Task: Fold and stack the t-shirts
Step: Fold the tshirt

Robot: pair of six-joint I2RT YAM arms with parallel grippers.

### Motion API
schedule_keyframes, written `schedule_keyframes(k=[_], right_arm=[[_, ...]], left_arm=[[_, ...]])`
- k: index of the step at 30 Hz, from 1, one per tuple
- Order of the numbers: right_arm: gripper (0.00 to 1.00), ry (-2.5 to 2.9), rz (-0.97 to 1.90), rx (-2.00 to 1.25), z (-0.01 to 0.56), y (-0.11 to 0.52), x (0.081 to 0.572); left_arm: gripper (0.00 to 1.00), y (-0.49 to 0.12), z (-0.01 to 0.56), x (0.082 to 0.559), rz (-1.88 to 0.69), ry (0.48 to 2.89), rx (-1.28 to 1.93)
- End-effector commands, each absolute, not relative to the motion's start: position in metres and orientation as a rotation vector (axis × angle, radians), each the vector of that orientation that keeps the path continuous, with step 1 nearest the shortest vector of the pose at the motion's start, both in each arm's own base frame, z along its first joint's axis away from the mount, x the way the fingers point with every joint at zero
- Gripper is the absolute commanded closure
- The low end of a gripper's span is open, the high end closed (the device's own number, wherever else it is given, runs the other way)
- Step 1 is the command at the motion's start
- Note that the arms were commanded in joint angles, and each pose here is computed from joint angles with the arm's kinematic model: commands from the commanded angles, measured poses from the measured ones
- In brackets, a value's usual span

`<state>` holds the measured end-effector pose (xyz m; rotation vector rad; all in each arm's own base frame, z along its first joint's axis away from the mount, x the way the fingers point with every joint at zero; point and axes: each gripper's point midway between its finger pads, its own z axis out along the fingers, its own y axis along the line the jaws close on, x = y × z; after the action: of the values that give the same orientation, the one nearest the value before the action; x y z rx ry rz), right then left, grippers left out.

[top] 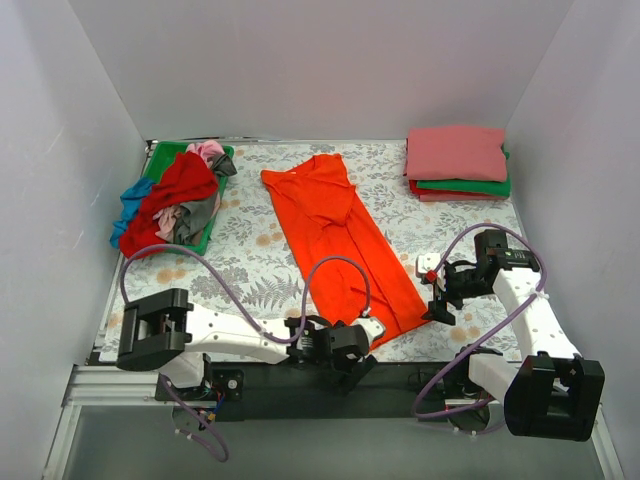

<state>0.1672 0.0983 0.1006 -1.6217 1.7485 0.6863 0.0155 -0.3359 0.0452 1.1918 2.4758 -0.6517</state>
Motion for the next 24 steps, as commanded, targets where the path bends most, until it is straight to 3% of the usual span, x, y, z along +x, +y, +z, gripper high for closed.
schedule_keyframes(k=[1,14,24], right_arm=[[0.08,1.684,0.759,-1.617,0.11,0.108,0.159],[0.08,1.704,0.794,-1.599,0.105,0.109,0.154],[0.09,1.711,0.791,-1.632,0.101,0.106,0.147]], left_arm=[[0.31,-0.356,0.059,0.061,-0.446,2.3,1.076],[0.36,-0.366,0.05,0.078,-0.294,2.225,1.133],[0.56,-0.36,0.027,0.086,-0.189,2.212,1.176]])
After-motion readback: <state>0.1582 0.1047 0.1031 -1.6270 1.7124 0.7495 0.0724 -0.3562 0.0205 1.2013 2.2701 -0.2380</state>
